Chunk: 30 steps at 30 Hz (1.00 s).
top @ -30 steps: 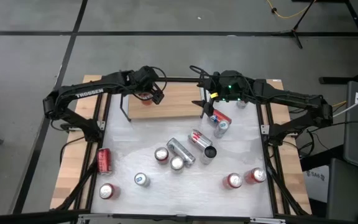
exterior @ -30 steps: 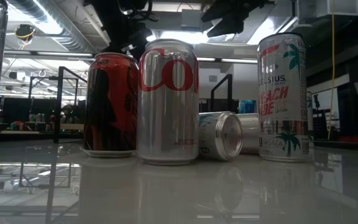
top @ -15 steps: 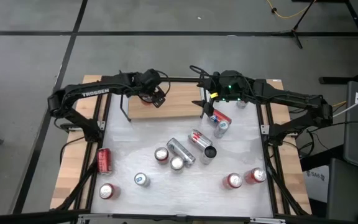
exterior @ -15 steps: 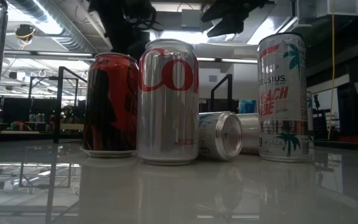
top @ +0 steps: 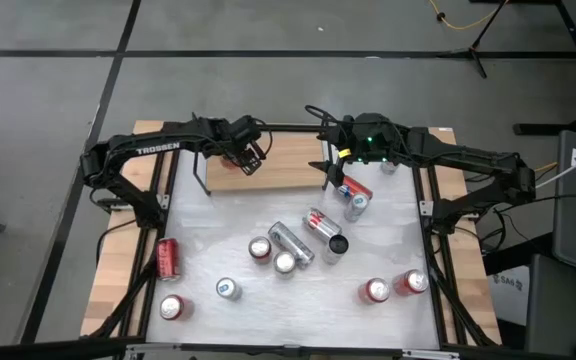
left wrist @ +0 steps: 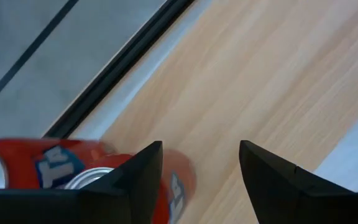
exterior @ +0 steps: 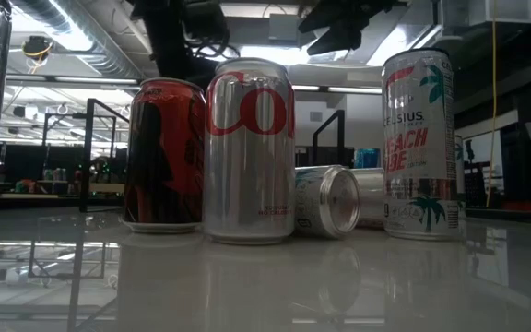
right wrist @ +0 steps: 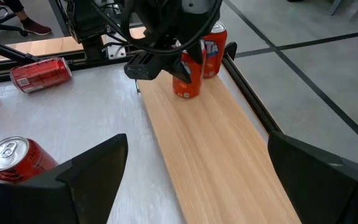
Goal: Place canned beverage on shelf
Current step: Put the red soda can on the shelf aligned with the other red soda can
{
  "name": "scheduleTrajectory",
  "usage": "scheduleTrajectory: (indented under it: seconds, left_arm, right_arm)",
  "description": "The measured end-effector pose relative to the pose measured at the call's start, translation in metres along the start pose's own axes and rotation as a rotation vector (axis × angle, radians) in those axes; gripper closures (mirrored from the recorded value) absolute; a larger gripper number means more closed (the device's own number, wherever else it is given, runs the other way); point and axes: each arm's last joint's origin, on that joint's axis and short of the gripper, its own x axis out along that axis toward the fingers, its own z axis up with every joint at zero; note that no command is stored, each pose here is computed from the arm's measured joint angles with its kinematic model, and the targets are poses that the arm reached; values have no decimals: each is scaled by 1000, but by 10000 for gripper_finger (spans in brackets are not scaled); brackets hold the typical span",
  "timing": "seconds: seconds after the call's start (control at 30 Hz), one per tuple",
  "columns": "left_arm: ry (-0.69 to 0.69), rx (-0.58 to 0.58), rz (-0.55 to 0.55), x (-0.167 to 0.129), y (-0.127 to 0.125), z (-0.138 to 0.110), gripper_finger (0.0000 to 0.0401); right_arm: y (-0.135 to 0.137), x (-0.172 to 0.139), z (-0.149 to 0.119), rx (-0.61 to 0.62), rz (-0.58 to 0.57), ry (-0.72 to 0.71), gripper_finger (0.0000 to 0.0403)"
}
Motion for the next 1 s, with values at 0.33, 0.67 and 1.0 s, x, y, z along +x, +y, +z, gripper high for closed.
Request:
scheduleTrajectory:
  seconds: [0.33, 0.67, 1.0]
  left_arm:
    - [53, 30, 91, 0, 4, -7, 198]
    - [68, 24, 144, 1, 11, -8, 198]
    - [112, -12, 168, 3, 18, -11, 198]
  right_arm:
    - [0, 0, 0, 0, 0, 0, 24]
    - [0, 0, 0, 0, 0, 0, 24]
    - [0, 0, 0, 0, 0, 0, 24]
